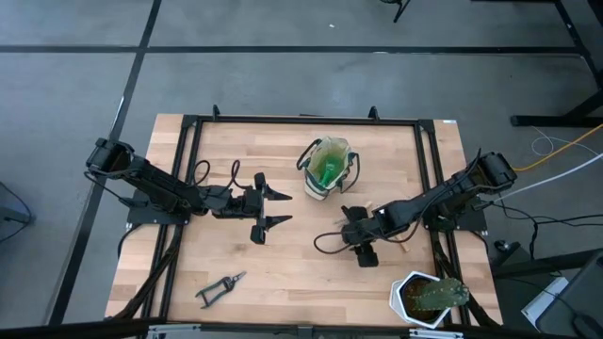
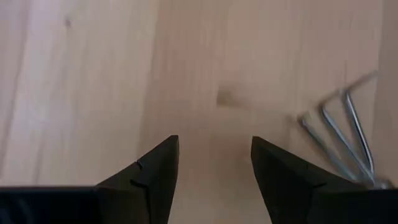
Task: Pick & Place Garden tools in Gardening bag
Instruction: Put the hand rake into the gardening bag
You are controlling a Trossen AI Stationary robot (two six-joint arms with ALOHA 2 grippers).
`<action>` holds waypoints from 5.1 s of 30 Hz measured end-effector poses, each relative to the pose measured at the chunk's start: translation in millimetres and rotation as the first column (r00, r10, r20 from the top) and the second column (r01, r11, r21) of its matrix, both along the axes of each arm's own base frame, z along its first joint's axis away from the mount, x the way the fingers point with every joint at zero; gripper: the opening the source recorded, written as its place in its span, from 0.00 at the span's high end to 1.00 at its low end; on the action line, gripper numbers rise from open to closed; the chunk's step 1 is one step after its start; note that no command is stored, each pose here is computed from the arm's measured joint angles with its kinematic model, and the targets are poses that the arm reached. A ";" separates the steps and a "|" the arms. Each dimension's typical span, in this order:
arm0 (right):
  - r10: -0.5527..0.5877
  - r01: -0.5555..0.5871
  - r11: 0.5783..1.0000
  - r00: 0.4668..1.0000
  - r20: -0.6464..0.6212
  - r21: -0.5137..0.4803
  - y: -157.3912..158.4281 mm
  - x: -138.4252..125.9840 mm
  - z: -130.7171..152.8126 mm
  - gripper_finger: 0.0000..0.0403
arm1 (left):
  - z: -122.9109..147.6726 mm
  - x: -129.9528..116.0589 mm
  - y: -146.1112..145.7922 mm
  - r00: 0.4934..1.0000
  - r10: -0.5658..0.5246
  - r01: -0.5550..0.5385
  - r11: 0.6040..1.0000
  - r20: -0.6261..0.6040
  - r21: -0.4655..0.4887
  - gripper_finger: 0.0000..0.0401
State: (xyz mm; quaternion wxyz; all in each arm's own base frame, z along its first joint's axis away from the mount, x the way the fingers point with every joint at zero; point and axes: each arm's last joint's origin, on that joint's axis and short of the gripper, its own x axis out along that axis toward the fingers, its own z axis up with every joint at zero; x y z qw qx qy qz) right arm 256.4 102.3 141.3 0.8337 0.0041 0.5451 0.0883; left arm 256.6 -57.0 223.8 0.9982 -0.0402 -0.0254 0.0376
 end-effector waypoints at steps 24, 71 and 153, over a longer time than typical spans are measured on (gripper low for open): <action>0.016 -0.025 0.922 0.999 -0.028 -0.387 -29.1 -21.8 23.9 0.50 | -2.4 0.1 0.0 1.000 0.001 0.000 1.000 -0.024 0.006 0.37; 0.003 -0.063 0.945 0.983 -0.186 -0.321 -60.9 -2.5 -12.0 0.50 | -4.9 0.1 -0.1 0.999 -0.003 0.004 1.000 -0.050 0.013 0.37; -0.009 -0.156 0.964 0.788 0.615 0.214 31.1 63.2 -5.3 0.82 | -5.1 0.2 -0.4 0.999 -0.011 0.011 1.000 -0.051 0.013 0.37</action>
